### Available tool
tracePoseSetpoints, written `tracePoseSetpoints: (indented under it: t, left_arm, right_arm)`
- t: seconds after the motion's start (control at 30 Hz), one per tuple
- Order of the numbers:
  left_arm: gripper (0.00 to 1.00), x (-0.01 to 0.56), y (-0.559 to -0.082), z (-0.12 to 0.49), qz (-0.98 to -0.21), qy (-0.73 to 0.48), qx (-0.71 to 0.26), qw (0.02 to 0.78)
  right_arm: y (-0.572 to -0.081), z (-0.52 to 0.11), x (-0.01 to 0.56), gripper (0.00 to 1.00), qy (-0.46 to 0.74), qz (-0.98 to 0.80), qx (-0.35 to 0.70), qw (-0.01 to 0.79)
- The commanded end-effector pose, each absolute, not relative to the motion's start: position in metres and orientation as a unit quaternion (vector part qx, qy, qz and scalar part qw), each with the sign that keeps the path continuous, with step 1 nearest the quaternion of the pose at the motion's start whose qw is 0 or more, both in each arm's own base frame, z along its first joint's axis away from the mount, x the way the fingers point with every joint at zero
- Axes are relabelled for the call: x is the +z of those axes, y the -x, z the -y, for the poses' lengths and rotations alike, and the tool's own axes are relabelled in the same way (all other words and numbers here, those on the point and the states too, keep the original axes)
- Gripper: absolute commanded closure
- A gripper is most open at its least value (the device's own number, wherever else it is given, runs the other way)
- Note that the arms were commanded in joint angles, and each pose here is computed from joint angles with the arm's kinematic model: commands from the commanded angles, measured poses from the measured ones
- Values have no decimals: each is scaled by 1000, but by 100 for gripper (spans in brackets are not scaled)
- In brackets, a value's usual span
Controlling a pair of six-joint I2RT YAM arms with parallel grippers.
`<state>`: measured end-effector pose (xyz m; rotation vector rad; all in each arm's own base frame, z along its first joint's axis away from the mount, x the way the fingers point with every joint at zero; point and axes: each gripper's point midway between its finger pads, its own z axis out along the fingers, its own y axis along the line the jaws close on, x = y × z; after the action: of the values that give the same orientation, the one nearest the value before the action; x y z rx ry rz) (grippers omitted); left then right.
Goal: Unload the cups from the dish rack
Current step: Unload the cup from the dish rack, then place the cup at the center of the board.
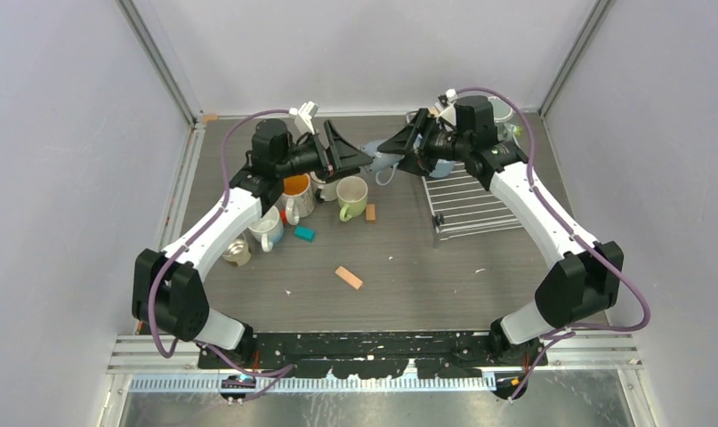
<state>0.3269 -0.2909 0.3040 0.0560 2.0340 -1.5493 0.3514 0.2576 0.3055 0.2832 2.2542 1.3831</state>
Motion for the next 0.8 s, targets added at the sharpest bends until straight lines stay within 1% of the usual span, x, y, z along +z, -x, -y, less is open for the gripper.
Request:
tracePoseSetpoints:
  t: [0.0,0.17,0.27,0.37,0.53,0.7,0.77]
  left_arm:
    - [21,355,-321,292,-691,-49,-651,312]
    - [36,359,-318,293,-682,-49,-664,301]
    - [40,357,-318,294,-680,-47,-669,295]
    - [47,359,-317,295,-675,-45,-678,289]
    - [51,363,-318,297,-663,-41,-693,282]
    - [52,358,-322,298,-665,-32,-693,278]
    - [56,356,-323,298,-666,-30,-693,275]
  right_arm:
    - [-347,-273,337,66,-74,-782,567,246]
    - [-347,-278,335,66,-80,-770,590,232]
    - [-347,-282,337,66,-78,-758,606,226]
    - [-347,-286,341,66,-80,-746,624,218]
    - [-346,-291,343,66,-84,-727,651,200]
    - [-344,-295,347,66,-91,-713,667,194]
    - [-343,-296,346,66,-92,-714,667,195]
